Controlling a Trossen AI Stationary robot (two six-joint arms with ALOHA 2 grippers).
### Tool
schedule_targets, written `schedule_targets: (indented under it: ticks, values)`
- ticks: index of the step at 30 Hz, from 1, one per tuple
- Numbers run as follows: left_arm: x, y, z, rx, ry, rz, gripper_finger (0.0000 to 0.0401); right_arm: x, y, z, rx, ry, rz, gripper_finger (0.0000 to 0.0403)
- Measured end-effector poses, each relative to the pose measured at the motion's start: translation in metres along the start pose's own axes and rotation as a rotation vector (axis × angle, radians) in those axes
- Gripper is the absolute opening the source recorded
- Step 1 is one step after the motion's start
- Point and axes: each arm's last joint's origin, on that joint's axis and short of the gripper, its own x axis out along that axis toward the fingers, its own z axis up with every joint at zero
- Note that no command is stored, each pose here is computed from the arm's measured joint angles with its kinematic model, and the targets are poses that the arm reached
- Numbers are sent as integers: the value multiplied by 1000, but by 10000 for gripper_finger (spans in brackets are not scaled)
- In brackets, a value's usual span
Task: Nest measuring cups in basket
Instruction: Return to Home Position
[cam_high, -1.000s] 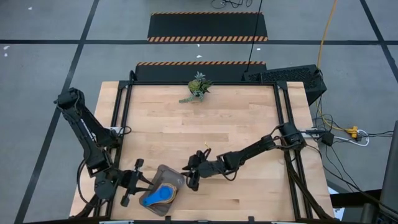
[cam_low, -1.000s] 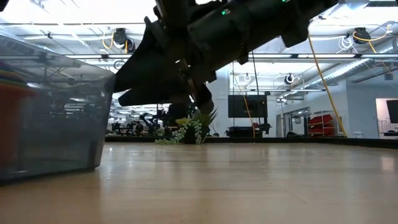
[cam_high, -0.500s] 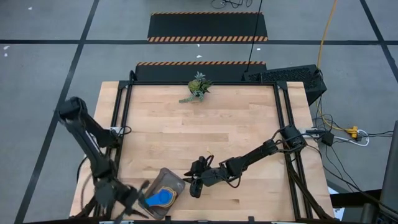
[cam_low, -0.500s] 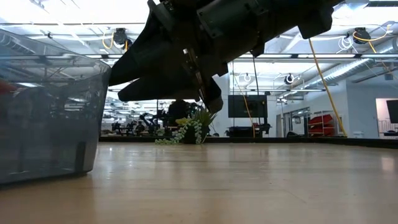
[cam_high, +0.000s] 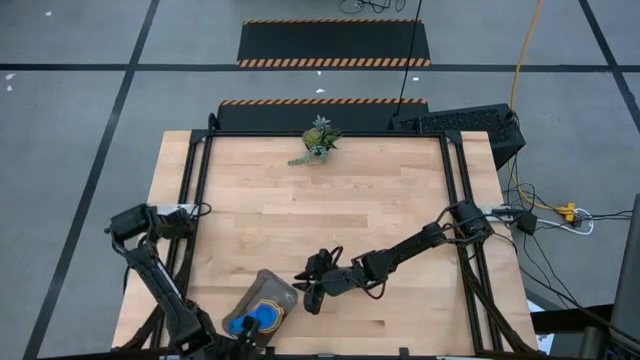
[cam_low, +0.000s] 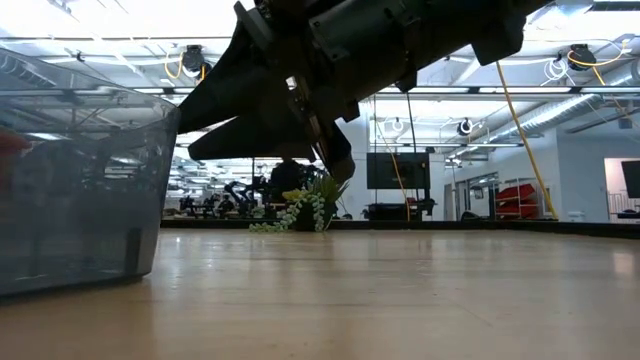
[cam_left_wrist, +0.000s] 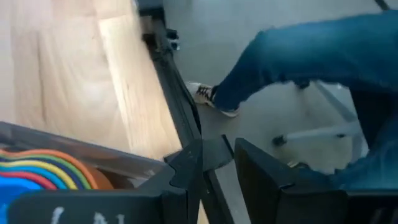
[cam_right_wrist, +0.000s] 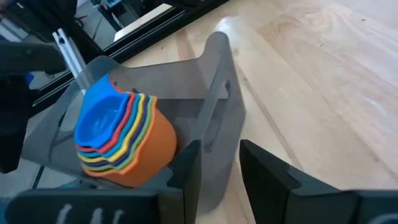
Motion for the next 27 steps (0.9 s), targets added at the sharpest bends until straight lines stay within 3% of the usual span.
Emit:
schedule_targets:
  ticks: [7,14,27]
  values:
    - [1,7,-3,-133,49,51,97,-1,3,-3,24,4,3,102]
    - [-8,-1,-12,-136,80,55,97,-6,13,-11,45,18,23,102]
    - [-74,4,-29,-183,152,225,97,-12,27,-22,79,38,69,102]
